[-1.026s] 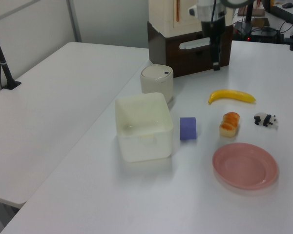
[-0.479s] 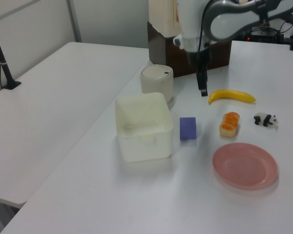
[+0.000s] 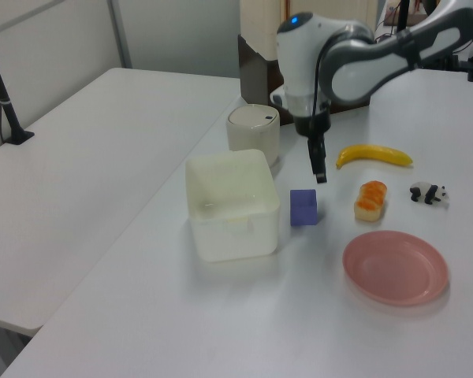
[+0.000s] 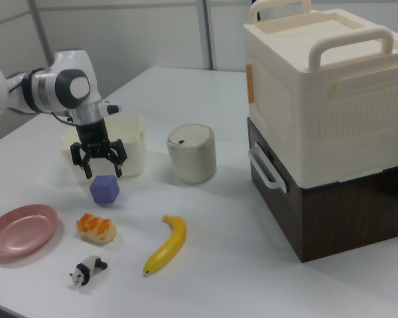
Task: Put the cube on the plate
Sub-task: 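Lower the gripper around the purple cube and close on it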
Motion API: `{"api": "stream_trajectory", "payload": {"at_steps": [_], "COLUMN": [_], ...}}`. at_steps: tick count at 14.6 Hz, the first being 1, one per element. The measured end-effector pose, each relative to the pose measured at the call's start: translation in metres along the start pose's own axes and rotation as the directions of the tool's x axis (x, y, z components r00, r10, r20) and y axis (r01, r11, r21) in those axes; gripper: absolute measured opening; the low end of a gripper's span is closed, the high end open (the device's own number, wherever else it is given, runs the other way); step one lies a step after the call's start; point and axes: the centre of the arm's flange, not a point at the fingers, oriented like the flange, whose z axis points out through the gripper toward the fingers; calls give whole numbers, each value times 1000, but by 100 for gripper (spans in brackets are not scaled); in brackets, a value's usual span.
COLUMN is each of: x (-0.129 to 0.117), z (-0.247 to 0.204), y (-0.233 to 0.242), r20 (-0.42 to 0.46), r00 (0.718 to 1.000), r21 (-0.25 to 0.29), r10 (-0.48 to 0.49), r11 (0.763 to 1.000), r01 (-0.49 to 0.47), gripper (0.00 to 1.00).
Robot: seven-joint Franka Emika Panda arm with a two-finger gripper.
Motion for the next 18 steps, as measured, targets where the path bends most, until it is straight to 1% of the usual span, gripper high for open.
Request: {"api": "stream_trajectory", "payload": {"at_steps": [3, 5, 8, 10, 15, 17, 18], "x": [7, 10, 12, 13, 18, 21, 24], "z": [23, 30, 32, 35, 47, 49, 48], "y": [-13, -17, -23, -27, -44, -44, -44], "r20": [-12, -10, -22, -21, -6, -10, -25], "r00": [1000, 1000, 1000, 1000, 1000, 1000, 1000], "r21": [-4, -3, 42, 56, 54, 53, 52], "r10": [-21, -26, -13, -11, -21, -11, -9], "r11": [1000, 1000, 999, 998, 998, 999, 999], "r01": [21, 26, 14, 12, 21, 11, 11], "gripper": [100, 100, 100, 100, 100, 95, 94]}}
